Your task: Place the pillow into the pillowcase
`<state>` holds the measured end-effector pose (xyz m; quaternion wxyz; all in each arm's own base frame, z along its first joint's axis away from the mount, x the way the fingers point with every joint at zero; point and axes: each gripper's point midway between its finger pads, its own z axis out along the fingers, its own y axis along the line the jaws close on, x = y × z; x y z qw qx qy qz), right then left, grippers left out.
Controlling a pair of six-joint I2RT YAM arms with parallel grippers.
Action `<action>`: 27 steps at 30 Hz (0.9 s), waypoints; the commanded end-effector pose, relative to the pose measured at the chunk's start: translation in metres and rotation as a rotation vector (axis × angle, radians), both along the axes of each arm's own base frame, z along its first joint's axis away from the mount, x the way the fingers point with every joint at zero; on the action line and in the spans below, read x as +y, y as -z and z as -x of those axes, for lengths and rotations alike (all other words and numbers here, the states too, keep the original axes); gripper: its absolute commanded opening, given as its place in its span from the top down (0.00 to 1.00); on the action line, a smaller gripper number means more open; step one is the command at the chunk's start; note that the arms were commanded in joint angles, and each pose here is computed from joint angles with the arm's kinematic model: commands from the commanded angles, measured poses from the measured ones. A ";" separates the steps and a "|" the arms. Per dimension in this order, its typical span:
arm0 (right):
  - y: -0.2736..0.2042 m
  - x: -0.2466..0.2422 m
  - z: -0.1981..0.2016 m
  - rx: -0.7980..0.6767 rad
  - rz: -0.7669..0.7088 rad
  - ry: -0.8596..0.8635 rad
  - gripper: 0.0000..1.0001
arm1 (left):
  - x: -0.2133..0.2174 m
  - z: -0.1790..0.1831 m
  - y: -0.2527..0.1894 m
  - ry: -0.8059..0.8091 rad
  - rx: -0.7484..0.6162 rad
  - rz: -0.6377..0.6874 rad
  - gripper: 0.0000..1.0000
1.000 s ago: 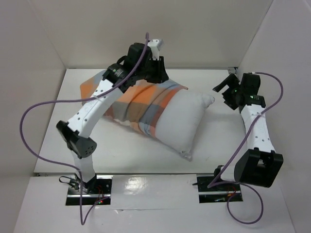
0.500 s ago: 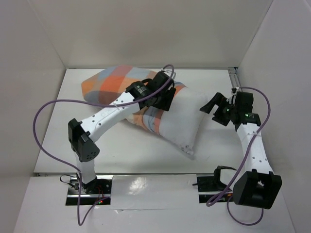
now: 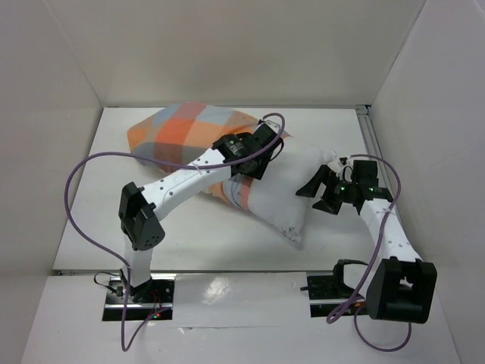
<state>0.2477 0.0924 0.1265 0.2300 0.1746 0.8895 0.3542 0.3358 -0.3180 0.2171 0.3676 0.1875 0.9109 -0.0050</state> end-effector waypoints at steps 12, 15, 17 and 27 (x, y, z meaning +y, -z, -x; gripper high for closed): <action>-0.039 0.045 -0.026 -0.158 -0.132 -0.077 0.71 | -0.055 0.035 -0.022 0.220 0.061 0.093 1.00; -0.054 0.062 -0.038 -0.192 -0.201 -0.070 0.90 | -0.105 0.068 -0.046 0.410 0.144 0.304 1.00; -0.069 0.070 -0.052 -0.252 -0.255 -0.059 0.99 | -0.142 0.090 -0.069 0.547 0.177 0.478 1.00; -0.074 0.075 -0.077 -0.274 -0.458 0.181 1.00 | -0.179 0.111 -0.091 0.789 0.491 0.839 1.00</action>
